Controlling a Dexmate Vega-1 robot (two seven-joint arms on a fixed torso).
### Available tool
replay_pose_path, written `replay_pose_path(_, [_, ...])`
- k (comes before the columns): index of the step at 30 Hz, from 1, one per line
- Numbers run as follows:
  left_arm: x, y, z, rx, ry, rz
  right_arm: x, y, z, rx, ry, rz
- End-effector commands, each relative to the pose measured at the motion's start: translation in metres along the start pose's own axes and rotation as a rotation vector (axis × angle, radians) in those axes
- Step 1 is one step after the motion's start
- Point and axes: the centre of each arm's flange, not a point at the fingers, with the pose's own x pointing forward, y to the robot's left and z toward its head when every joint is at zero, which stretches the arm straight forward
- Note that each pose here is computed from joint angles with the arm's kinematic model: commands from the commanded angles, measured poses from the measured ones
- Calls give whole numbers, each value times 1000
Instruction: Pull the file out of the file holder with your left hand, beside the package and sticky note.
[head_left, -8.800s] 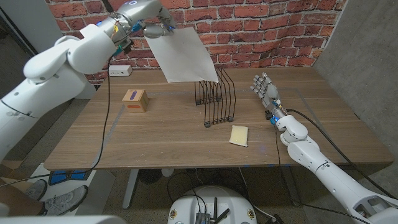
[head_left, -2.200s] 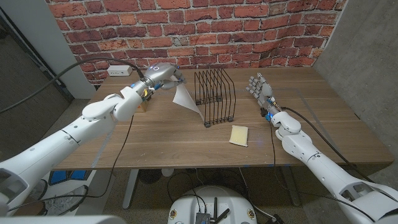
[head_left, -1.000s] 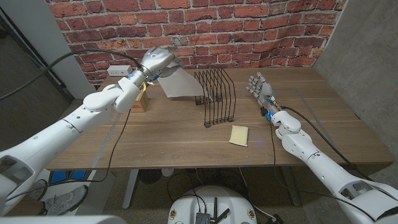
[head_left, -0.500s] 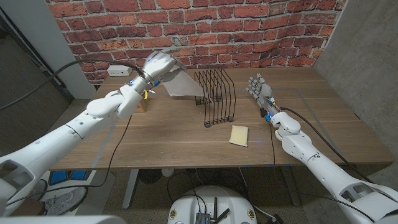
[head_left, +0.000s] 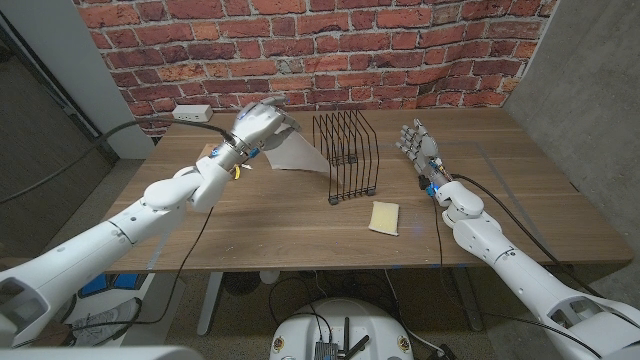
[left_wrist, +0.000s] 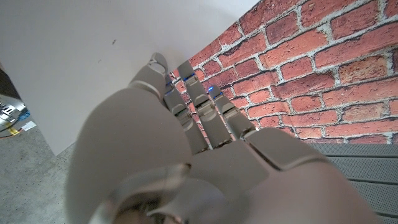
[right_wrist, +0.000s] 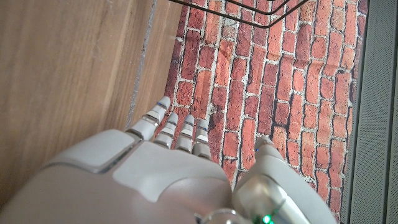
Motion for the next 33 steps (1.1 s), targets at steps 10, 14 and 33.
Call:
replay_pose_path(10, [-20,-21,20,-100,23,-86,3,1,0,2,1,-4])
replay_pose_path(14, [-24,-24,23,-119,39,-109,2,0,-1,2,2,-9])
replay_pose_path(33, [-50,-32,40,-193,115,-214,5,2,0,4,0,-3])
